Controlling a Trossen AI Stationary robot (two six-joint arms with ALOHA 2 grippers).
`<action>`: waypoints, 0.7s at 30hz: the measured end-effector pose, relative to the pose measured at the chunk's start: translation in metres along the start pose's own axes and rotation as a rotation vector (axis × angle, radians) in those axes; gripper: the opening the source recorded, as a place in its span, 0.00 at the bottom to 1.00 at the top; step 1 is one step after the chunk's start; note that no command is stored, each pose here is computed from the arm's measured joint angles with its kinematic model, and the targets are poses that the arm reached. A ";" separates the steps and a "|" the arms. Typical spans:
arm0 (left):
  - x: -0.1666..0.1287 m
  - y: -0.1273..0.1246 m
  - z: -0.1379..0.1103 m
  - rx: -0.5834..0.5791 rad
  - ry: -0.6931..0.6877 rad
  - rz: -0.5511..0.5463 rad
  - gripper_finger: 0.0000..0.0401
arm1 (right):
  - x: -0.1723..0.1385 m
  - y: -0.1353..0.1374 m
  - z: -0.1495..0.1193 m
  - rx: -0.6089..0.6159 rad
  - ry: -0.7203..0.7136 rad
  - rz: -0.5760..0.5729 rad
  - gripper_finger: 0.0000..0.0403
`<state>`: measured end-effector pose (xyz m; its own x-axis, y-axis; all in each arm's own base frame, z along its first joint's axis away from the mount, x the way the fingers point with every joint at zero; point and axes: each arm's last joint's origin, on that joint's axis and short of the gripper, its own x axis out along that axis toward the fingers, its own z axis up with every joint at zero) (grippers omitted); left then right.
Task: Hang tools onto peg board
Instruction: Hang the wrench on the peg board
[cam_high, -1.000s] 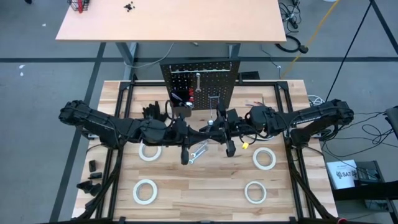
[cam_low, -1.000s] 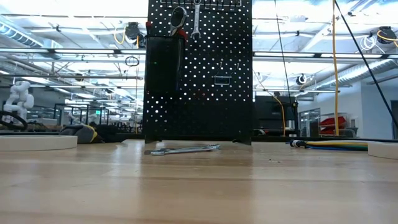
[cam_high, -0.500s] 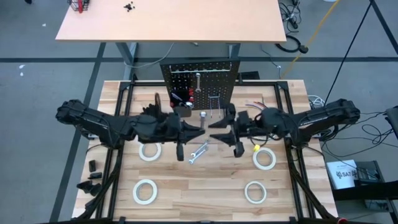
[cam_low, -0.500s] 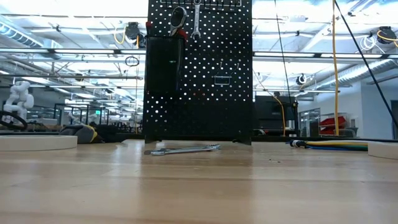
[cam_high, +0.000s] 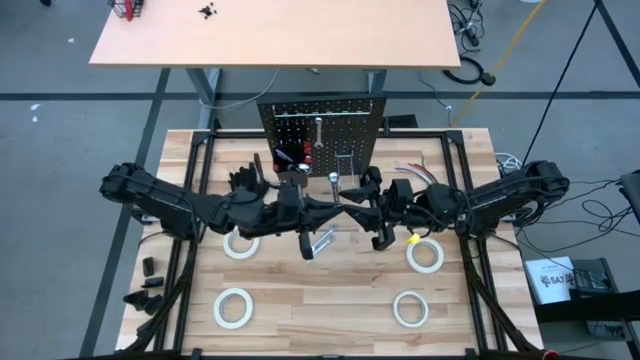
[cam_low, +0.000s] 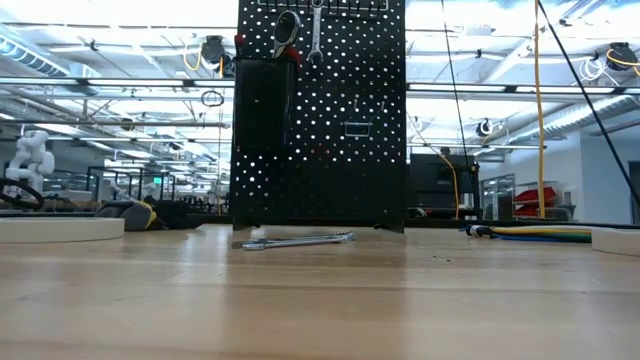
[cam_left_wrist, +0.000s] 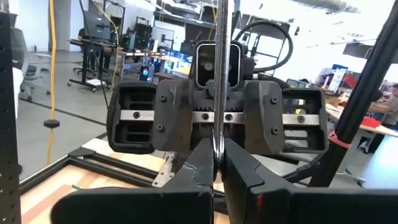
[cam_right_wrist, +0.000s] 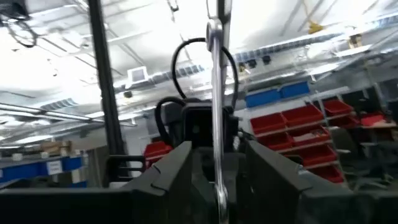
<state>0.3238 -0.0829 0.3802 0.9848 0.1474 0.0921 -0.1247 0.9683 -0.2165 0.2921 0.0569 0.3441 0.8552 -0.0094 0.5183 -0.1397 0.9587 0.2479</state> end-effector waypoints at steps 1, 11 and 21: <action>0.000 0.000 0.000 0.000 -0.001 0.001 0.02 | 0.000 0.000 -0.001 -0.001 0.003 -0.014 0.36; 0.003 0.008 0.000 -0.024 0.014 0.021 0.02 | -0.001 -0.001 -0.008 0.032 0.074 -0.061 0.35; 0.006 0.012 -0.008 -0.059 0.087 0.005 0.02 | -0.001 -0.003 -0.012 0.019 0.109 -0.116 0.34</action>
<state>0.3289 -0.0720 0.3702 0.9913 0.1313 0.0066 -0.1245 0.9536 -0.2742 0.2975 0.0575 0.3326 0.9149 -0.0877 0.3940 -0.0458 0.9473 0.3172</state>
